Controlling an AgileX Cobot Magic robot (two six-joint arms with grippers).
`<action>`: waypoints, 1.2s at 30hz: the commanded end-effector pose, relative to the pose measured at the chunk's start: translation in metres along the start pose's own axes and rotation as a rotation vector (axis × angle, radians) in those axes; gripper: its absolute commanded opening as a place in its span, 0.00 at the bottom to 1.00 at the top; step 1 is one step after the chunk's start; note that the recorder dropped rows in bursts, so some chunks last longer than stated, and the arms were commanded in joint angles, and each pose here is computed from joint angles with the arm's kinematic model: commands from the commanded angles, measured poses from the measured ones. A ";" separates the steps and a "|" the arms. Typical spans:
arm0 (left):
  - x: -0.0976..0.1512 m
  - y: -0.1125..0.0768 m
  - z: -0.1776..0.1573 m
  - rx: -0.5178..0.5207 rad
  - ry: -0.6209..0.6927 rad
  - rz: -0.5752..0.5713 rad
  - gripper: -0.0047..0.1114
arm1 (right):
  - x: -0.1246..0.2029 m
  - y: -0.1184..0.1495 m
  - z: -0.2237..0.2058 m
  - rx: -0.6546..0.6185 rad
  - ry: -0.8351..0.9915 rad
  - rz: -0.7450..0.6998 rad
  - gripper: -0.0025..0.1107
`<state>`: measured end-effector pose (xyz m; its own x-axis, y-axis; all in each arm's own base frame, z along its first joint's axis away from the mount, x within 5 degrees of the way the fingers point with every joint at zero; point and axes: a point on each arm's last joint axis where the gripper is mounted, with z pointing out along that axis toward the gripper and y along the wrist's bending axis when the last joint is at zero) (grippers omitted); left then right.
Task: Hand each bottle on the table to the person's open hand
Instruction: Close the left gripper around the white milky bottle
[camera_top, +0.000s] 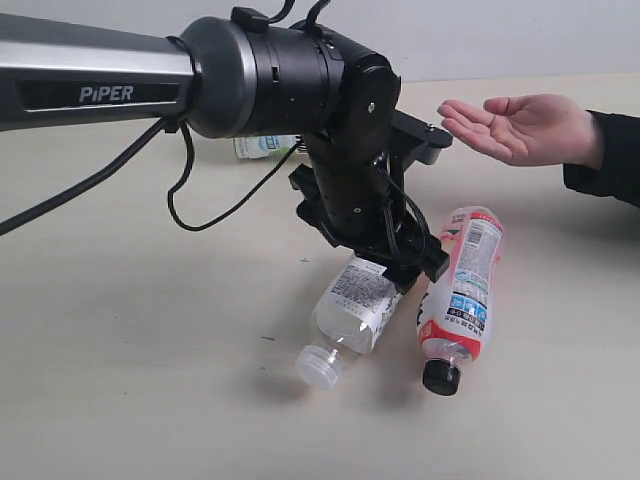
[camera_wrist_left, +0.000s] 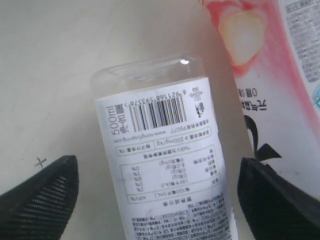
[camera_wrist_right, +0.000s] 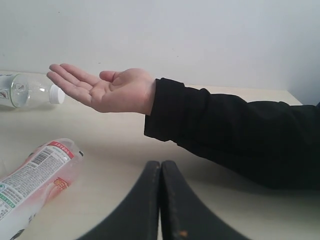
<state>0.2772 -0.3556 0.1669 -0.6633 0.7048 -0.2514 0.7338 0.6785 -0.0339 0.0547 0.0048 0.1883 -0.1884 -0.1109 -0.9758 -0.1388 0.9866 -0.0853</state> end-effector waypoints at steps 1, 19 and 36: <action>-0.002 0.000 -0.003 -0.002 -0.012 -0.010 0.75 | 0.001 0.000 0.000 0.002 -0.008 -0.004 0.02; 0.007 0.001 0.011 -0.006 0.045 -0.037 0.71 | 0.001 0.000 0.000 0.002 -0.008 -0.004 0.02; 0.010 0.001 0.004 -0.019 0.115 -0.109 0.05 | 0.001 0.000 0.000 0.002 -0.008 -0.004 0.02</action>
<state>0.2717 -0.3487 0.1543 -0.7317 0.6660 -0.1454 0.6767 0.7353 -0.0372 0.0547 0.0048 0.1883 -0.1884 -0.1109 -0.9758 -0.1388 0.9866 -0.0853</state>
